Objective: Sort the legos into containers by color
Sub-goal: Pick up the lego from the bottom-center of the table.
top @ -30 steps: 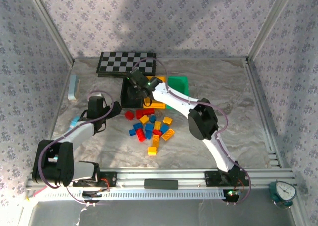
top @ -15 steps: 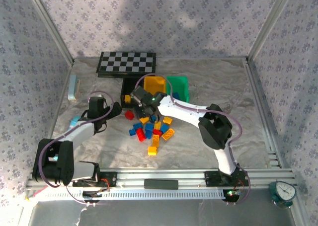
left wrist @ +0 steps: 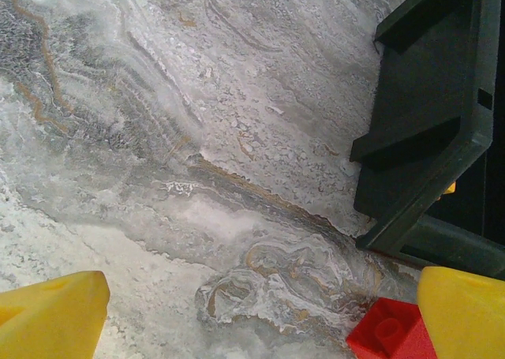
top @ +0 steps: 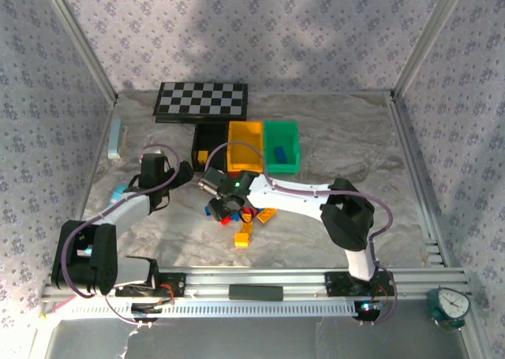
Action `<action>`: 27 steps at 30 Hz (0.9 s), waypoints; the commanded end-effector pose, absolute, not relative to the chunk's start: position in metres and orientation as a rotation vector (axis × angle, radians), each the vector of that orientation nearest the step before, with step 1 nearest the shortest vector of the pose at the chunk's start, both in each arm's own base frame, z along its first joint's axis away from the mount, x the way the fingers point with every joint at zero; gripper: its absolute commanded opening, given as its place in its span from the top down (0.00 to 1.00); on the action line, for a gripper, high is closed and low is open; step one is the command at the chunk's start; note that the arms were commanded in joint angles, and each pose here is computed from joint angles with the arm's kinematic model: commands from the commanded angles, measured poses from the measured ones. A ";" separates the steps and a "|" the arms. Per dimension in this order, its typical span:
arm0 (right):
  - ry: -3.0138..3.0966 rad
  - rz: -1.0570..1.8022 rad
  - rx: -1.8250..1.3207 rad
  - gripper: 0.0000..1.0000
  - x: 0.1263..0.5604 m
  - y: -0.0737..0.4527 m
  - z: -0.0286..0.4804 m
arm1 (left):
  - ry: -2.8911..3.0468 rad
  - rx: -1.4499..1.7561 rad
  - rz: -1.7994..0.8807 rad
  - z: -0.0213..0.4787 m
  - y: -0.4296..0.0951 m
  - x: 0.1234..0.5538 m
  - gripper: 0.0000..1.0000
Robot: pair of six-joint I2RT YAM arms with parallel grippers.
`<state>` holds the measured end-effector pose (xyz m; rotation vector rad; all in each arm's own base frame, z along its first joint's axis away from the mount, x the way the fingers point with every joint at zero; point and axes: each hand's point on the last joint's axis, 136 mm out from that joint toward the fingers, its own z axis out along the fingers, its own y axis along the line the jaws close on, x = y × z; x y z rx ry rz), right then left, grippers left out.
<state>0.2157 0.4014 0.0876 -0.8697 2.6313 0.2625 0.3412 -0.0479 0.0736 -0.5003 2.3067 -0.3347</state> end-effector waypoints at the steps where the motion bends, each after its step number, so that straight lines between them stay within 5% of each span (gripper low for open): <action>1: 2.653 0.111 -0.927 0.45 0.210 0.392 0.073 | 2.281 -0.507 -0.358 0.079 -0.048 0.344 0.00; 21: 2.692 -0.075 -1.006 0.40 0.209 0.402 0.033 | 2.285 -0.511 -0.338 0.079 -0.046 0.344 0.00; 27: 2.677 -0.107 -1.006 0.55 0.208 0.399 0.034 | 2.282 -0.508 -0.349 0.079 -0.047 0.345 0.00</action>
